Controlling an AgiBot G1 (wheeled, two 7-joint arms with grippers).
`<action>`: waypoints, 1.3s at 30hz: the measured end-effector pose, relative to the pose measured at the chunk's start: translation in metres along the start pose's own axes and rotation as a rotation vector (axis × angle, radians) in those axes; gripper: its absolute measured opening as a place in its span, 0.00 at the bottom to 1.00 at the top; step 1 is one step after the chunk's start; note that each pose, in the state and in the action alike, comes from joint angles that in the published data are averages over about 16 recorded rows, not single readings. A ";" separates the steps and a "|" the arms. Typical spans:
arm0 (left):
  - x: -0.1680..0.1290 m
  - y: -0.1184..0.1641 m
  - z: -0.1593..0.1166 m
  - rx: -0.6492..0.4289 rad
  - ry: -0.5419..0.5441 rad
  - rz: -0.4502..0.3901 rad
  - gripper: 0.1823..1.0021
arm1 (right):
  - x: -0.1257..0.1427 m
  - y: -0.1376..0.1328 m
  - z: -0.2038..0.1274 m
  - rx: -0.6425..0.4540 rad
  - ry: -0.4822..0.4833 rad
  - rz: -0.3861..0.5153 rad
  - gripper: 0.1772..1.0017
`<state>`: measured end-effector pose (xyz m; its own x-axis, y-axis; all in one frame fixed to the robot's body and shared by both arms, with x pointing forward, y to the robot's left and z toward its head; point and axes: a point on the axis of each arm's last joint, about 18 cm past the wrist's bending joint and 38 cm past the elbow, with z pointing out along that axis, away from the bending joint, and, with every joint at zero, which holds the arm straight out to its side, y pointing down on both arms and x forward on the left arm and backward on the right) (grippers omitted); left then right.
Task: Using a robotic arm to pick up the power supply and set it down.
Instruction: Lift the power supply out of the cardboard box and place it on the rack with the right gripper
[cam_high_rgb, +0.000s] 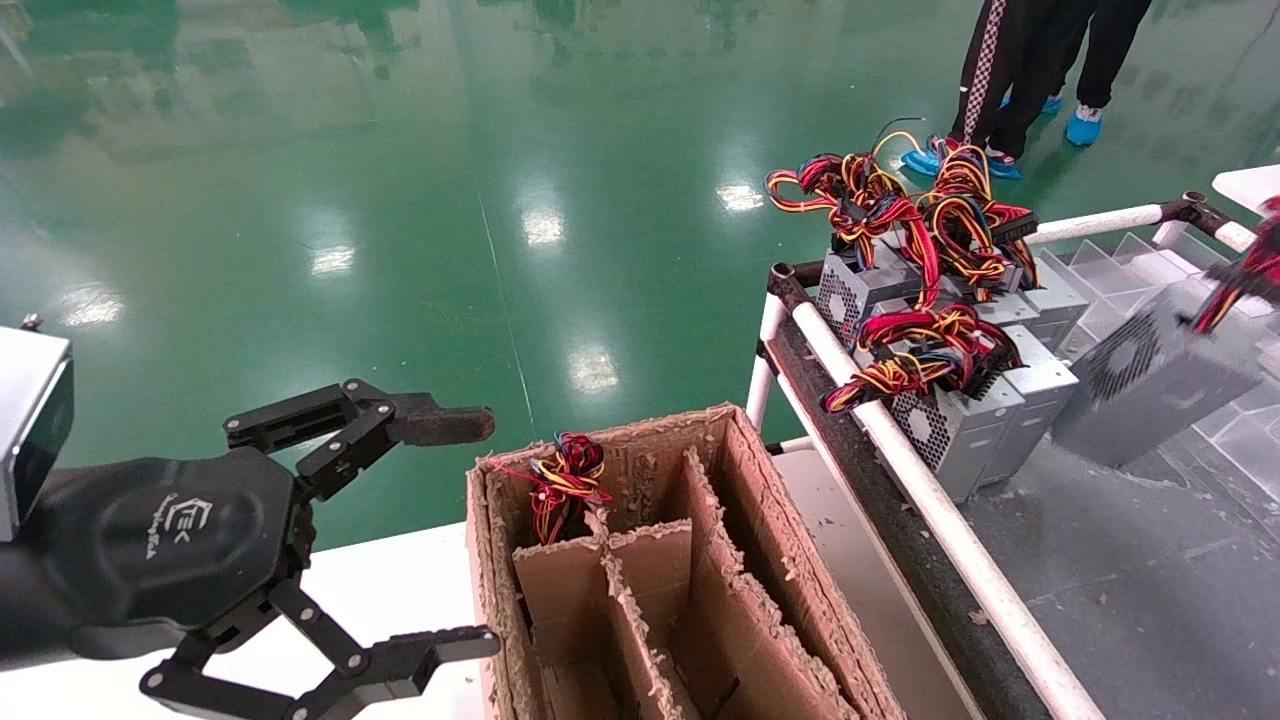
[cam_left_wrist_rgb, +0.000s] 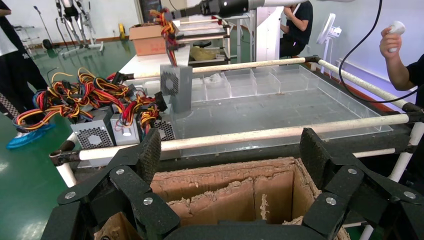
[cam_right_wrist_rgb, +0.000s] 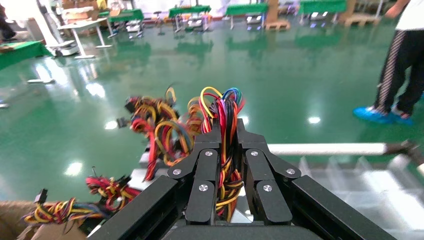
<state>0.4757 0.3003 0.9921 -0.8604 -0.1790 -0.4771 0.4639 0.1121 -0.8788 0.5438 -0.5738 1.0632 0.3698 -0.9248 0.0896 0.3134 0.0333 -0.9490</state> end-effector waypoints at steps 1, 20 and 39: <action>0.000 0.000 0.000 0.000 0.000 0.000 1.00 | -0.002 0.003 0.003 -0.006 -0.008 0.002 0.08; 0.000 0.000 0.000 0.000 0.000 0.000 1.00 | -0.031 0.036 0.066 -0.050 -0.078 0.021 0.08; 0.000 0.000 0.000 0.000 0.000 0.000 1.00 | -0.031 0.035 0.081 -0.050 -0.058 0.010 0.15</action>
<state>0.4757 0.3003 0.9921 -0.8604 -0.1790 -0.4771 0.4639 0.1121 -0.8788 0.6138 -0.5129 1.0520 0.4236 -0.9007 0.0962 0.2661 0.0223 -0.9637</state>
